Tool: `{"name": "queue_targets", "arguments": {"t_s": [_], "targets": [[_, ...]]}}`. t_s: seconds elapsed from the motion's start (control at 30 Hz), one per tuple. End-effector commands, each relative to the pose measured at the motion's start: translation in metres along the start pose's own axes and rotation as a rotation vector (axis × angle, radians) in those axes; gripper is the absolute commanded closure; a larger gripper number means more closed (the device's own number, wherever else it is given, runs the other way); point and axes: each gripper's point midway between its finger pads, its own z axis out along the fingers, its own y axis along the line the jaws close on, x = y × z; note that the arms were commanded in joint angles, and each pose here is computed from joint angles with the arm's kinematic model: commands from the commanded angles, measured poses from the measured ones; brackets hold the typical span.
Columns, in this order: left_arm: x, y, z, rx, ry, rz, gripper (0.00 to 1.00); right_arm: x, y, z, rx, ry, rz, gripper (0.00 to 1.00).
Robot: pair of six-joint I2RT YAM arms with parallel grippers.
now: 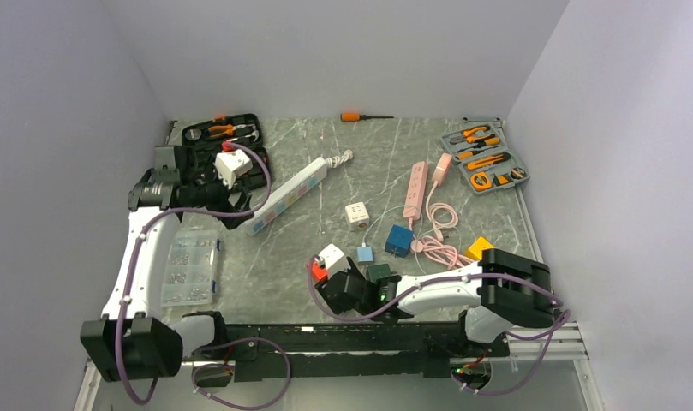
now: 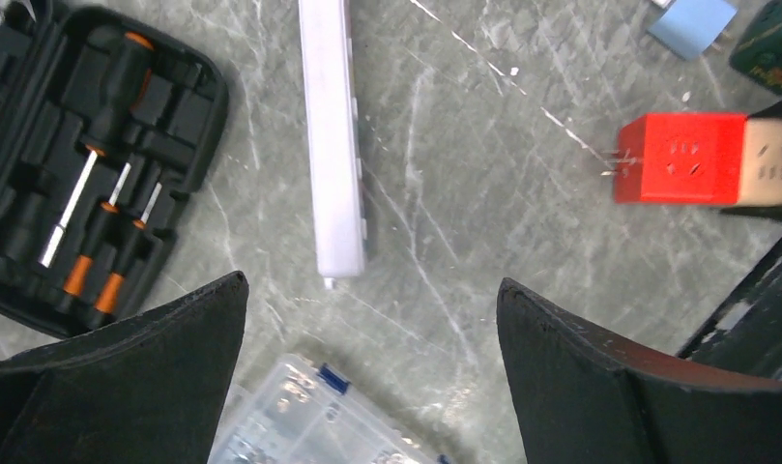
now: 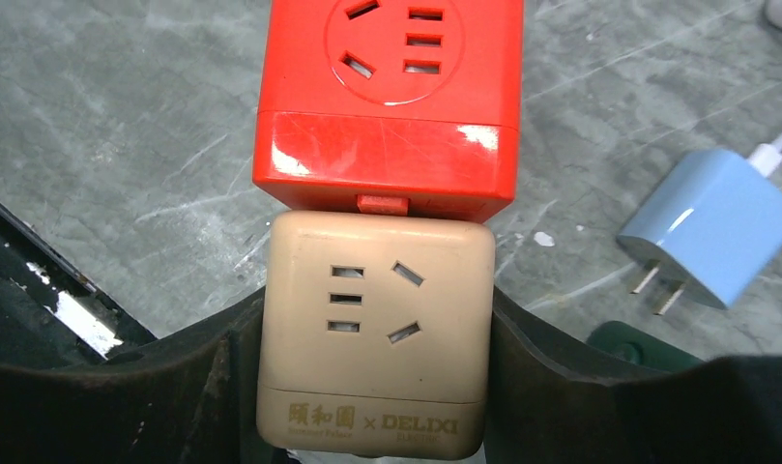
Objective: Pull the plug off the socket
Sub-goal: Pick up the socket from the center of the board.
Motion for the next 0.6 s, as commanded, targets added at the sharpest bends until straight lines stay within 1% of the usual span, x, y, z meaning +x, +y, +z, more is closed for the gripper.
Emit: {"name": "queue_targets", "arguments": {"t_s": [0.0, 0.07, 0.13, 0.17, 0.23, 0.33, 0.4, 0.47, 0.57], "targets": [[-0.011, -0.008, -0.001, 0.107, -0.025, 0.182, 0.01, -0.051, -0.003, -0.016, -0.016, -0.132, 0.055, 0.80], [-0.022, -0.015, -0.009, 0.055, -0.135, 0.325, 0.01, -0.061, -0.005, -0.022, -0.038, -0.150, 0.078, 0.82], [-0.020, -0.021, -0.010, -0.015, -0.212, 0.459, 0.01, -0.071, -0.006, -0.028, -0.072, -0.166, 0.102, 0.85], [-0.021, -0.018, -0.012, -0.077, -0.219, 0.512, 0.01, -0.077, -0.007, -0.032, -0.088, -0.177, 0.117, 0.86], [-0.020, -0.019, -0.015, -0.113, -0.210, 0.604, 0.01, -0.088, -0.009, -0.039, -0.123, -0.197, 0.138, 0.87], [-0.004, -0.040, -0.008, 0.022, -0.131, 0.662, 0.00, -0.108, -0.014, -0.049, -0.182, -0.231, 0.174, 0.89], [0.000, -0.049, -0.005, 0.067, -0.106, 0.689, 0.01, -0.118, -0.014, -0.054, -0.236, -0.242, 0.190, 0.89], [-0.003, -0.057, -0.003, 0.057, -0.139, 0.747, 0.01, -0.128, -0.010, -0.060, -0.294, -0.248, 0.198, 0.90], [-0.006, -0.080, -0.003, 0.025, -0.263, 0.946, 0.00, -0.139, -0.006, -0.066, -0.347, -0.244, 0.188, 0.90]]}}
